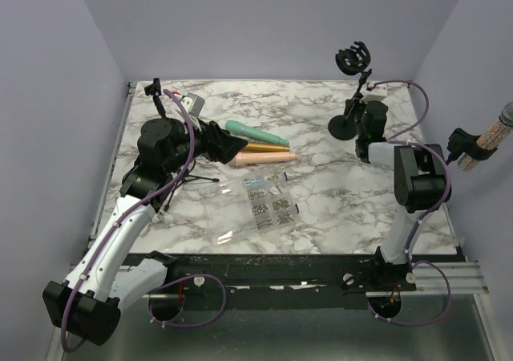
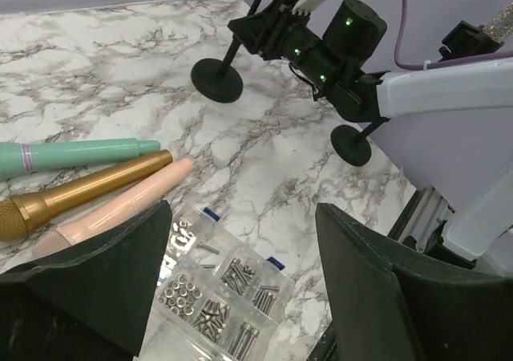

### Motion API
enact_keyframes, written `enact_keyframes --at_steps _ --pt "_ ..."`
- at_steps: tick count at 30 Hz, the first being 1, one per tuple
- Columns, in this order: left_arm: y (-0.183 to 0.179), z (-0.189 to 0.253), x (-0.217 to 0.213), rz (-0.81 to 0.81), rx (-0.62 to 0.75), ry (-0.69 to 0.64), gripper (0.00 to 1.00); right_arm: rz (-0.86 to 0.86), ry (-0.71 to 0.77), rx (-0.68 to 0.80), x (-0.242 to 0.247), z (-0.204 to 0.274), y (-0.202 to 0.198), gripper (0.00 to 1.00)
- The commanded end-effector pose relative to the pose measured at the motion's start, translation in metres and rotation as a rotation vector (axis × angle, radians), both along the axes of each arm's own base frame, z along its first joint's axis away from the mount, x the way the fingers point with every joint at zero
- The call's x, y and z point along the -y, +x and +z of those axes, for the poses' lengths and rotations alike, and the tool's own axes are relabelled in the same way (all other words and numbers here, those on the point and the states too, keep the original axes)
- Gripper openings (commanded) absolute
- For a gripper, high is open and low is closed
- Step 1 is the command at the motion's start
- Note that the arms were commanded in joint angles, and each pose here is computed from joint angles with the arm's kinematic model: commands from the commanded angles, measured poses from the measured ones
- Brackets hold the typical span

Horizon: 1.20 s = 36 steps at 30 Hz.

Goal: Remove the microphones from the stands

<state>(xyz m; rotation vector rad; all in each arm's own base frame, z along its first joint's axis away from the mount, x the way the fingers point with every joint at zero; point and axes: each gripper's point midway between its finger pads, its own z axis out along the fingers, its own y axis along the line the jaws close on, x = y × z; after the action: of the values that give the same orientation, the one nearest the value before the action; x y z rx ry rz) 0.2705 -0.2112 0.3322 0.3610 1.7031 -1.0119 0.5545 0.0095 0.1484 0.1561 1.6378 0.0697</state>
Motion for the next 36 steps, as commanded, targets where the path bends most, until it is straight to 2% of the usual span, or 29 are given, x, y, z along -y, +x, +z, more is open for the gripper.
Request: enact_keyframes --at_steps 1,9,14,20,25,32,36 --pt "0.002 -0.006 0.001 -0.002 0.004 0.016 0.75 0.129 0.066 0.050 -0.059 0.009 0.006 0.03" --pt "0.002 -0.007 0.003 -0.010 -0.004 0.013 0.75 0.222 0.053 0.057 -0.109 0.002 0.003 0.03" --pt "0.002 -0.008 0.002 -0.006 -0.003 0.016 0.75 0.231 0.040 0.049 -0.118 -0.002 0.006 0.04" --pt "0.002 -0.008 0.003 -0.012 -0.005 0.014 0.75 0.297 -0.062 0.010 -0.131 -0.012 -0.012 0.09" --pt "0.002 -0.009 0.003 -0.013 -0.007 0.012 0.75 0.299 -0.081 -0.010 -0.127 -0.017 -0.027 0.28" --pt "0.002 -0.009 0.001 -0.002 0.008 0.024 0.75 0.250 -0.036 -0.022 -0.118 -0.004 -0.038 0.59" --pt "0.004 -0.012 0.001 -0.002 0.001 0.033 0.75 0.204 0.008 -0.060 -0.110 0.005 -0.049 0.74"
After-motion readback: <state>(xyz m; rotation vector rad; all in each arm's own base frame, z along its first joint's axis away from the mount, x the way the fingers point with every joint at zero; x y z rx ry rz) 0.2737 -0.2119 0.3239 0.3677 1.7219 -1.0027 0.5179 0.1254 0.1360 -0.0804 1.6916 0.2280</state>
